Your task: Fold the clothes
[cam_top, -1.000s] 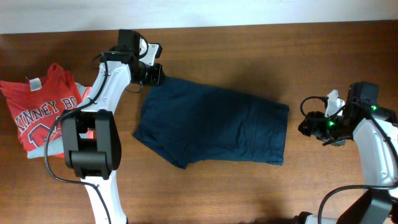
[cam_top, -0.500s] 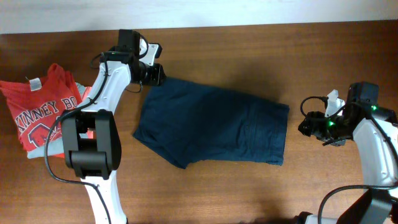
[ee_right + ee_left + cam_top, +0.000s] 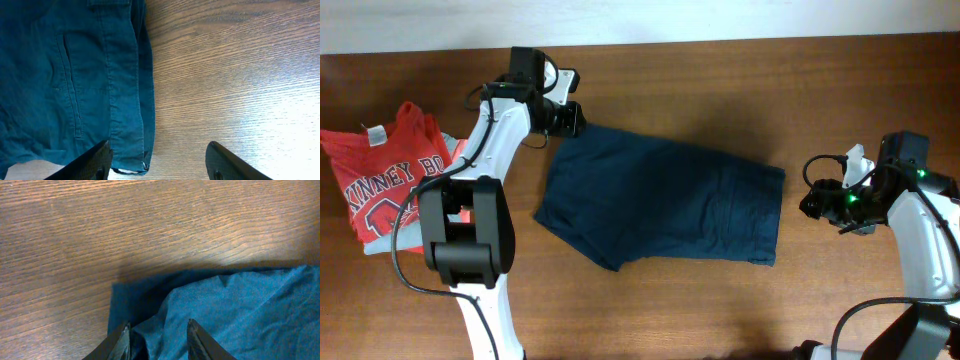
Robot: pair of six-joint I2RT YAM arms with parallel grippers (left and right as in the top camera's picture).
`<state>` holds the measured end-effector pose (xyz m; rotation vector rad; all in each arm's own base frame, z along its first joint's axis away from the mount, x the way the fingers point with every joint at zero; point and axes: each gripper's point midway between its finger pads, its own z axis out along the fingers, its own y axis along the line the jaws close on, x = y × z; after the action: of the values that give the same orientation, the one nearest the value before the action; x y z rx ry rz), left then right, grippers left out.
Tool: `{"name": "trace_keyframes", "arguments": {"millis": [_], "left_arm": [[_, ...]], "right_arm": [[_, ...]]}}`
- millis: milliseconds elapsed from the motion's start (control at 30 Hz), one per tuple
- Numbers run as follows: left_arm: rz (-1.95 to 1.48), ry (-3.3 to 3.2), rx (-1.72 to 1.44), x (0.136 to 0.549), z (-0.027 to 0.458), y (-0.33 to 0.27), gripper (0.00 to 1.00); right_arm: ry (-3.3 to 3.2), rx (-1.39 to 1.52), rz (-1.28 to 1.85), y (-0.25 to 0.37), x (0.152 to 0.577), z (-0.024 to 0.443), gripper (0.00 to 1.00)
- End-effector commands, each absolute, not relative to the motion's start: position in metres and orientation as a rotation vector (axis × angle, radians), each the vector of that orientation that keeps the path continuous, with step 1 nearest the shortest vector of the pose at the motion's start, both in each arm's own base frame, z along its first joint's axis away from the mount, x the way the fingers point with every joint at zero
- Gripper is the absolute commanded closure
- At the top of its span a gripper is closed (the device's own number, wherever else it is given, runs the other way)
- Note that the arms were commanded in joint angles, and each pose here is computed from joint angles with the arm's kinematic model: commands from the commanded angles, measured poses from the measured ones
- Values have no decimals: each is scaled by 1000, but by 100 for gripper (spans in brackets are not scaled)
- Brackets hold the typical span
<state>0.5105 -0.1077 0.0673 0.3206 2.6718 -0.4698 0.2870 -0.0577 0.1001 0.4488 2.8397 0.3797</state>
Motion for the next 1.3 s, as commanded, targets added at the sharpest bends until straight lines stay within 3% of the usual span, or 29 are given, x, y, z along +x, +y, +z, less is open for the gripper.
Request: {"name": "trace_keyframes", "arguments": {"millis": [0,100,400,567,900,1267], "left_arm": [[-452,2650,326,512,76,-104,64],[-451,2635,327,516,76,-104,59],[-435,2626,405,516,69,-117,58],[-271,2650,372,523,58,-98,53],[-183,2661,350,530,42,-87,51],[-307,2697,380,523,17,-103,52]], "right_arm": [[2846,452,401,-56,286,98,35],[2846,451,401,-56,286,98,35],[2845,451,400,-56,286,98,35],[2845,451,400,-56,286,98,35],[2846,451,400,-56,286,98,35],[2848,452,401,-56,285,98,35]]}}
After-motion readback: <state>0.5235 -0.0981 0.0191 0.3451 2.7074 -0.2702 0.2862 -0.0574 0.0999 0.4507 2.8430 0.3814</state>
